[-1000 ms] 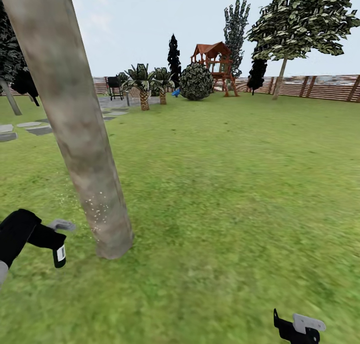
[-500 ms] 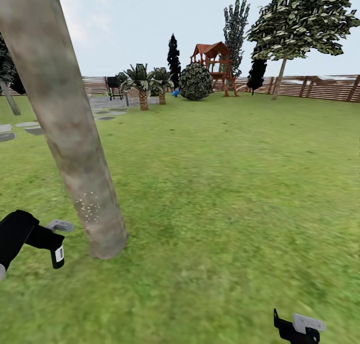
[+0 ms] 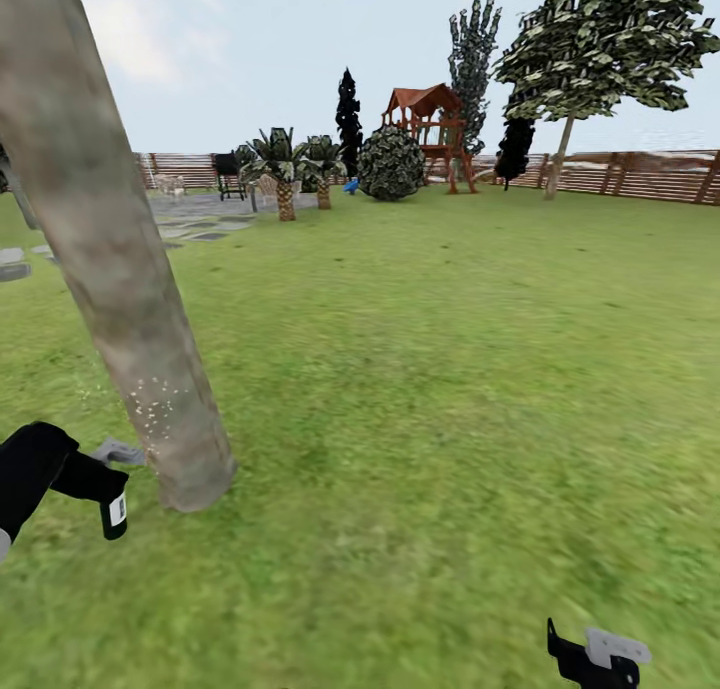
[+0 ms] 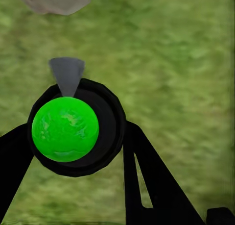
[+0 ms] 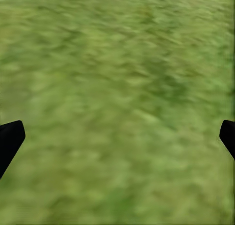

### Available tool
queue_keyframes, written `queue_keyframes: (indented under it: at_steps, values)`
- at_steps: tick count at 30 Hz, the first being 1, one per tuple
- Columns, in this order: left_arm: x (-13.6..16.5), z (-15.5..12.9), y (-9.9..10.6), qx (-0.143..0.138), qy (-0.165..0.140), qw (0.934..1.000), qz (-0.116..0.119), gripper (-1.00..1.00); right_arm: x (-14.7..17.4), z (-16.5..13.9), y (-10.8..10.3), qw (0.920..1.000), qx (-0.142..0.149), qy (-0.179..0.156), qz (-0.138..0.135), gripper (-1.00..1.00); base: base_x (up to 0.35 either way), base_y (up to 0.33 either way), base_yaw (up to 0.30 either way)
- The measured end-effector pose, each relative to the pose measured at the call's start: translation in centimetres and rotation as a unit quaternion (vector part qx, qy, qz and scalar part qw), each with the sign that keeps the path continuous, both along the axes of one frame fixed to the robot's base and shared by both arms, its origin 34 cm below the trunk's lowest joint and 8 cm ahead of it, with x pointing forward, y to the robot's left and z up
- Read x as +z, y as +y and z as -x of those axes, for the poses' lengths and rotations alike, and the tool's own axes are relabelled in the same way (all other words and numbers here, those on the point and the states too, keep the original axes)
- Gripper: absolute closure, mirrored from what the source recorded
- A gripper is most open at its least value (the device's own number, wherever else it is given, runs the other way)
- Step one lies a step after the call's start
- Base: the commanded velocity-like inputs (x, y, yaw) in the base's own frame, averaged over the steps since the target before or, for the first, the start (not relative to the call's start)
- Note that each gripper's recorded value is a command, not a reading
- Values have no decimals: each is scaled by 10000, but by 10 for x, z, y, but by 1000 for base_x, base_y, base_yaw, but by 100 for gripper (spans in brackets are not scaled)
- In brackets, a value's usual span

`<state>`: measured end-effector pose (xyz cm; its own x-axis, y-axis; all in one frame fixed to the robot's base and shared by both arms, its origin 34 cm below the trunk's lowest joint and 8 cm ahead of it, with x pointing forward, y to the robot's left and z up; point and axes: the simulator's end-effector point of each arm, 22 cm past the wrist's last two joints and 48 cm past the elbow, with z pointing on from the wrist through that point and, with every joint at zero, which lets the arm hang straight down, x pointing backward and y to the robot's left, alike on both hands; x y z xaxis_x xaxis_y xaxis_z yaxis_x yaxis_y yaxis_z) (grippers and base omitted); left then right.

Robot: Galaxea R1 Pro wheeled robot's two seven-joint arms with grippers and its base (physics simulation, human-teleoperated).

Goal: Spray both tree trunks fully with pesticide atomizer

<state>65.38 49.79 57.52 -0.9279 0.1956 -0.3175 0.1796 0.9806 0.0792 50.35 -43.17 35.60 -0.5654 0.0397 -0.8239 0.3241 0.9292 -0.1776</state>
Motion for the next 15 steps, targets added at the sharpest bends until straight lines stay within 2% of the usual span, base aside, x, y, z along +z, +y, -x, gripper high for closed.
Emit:
queue_keyframes:
  at_steps: [4,6,11,12,15]
  values:
    - [-30,12,-11,97,312,9994,73,100,0,0,0,10000,-2,-2,-3,-100,122,-270,277]
    - [-38,15,-13,125,383,9992,22,100,0,0,0,10000,-5,-3,-2,-100,157,-257,247]
    - [-49,19,-19,206,447,9987,115,100,0,0,-1,10000,-8,-5,0,-100,198,-227,51]
    - [-65,28,-16,325,605,9976,9,100,1,0,-1,10000,-8,-16,6,-100,235,-197,3]
    - [-76,31,-17,615,566,9963,181,100,1,-1,-1,10000,-8,-23,8,-100,237,-195,1]
